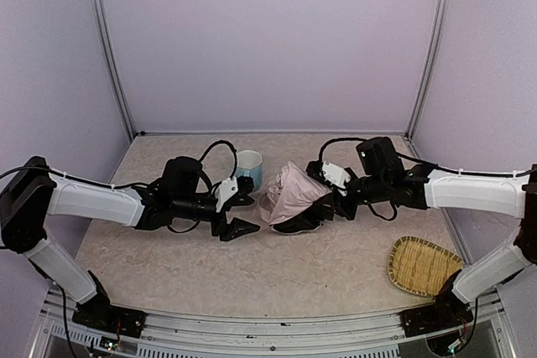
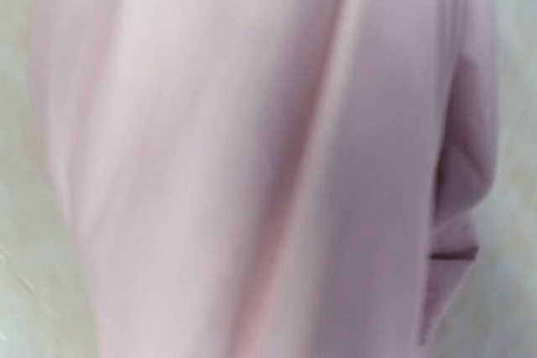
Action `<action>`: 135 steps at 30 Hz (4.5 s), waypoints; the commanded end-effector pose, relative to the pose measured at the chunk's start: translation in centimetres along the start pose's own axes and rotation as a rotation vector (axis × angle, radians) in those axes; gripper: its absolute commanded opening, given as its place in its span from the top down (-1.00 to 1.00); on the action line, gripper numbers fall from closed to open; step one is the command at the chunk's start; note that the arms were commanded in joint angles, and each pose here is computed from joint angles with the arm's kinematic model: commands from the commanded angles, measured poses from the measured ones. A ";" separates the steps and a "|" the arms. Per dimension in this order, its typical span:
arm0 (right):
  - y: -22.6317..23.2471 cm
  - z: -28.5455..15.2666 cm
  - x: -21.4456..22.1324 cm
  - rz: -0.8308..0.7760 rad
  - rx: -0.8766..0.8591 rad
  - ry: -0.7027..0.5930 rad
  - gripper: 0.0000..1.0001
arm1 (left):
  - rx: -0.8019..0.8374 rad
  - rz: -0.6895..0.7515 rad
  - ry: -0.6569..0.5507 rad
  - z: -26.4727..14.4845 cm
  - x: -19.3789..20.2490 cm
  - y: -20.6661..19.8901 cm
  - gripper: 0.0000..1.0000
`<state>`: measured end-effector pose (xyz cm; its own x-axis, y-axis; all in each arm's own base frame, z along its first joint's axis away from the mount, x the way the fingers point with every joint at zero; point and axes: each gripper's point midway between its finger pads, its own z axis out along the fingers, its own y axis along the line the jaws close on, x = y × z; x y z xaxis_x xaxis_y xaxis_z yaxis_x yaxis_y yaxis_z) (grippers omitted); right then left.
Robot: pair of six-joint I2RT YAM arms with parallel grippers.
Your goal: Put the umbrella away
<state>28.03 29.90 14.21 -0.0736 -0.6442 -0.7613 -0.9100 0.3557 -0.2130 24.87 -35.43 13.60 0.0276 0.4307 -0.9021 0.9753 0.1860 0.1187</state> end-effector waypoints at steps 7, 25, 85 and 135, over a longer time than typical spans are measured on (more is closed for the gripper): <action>-3.6 -6.5 -6.6 0.031 0.004 -0.223 1.00 | -0.108 0.016 -0.043 -0.4 -1.5 2.1 -0.53; -1.1 -8.8 -9.0 -0.066 -0.132 -0.361 1.00 | 0.009 0.211 -0.091 -1.3 -6.0 -1.5 -0.43; -1.9 -23.4 -22.7 -0.536 -0.160 -0.793 0.99 | 0.234 0.087 -0.691 -7.3 -23.4 -9.4 -0.74; 16.0 -9.0 -6.3 -0.441 -0.392 -0.220 1.00 | -0.281 0.360 -0.296 8.0 -6.2 8.8 1.00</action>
<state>15.57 32.94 24.27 0.3393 -0.5148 -0.7873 -0.9275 -0.0438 -0.3712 30.83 -44.47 16.80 0.4514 0.2144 -0.8662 0.8400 0.2253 0.4935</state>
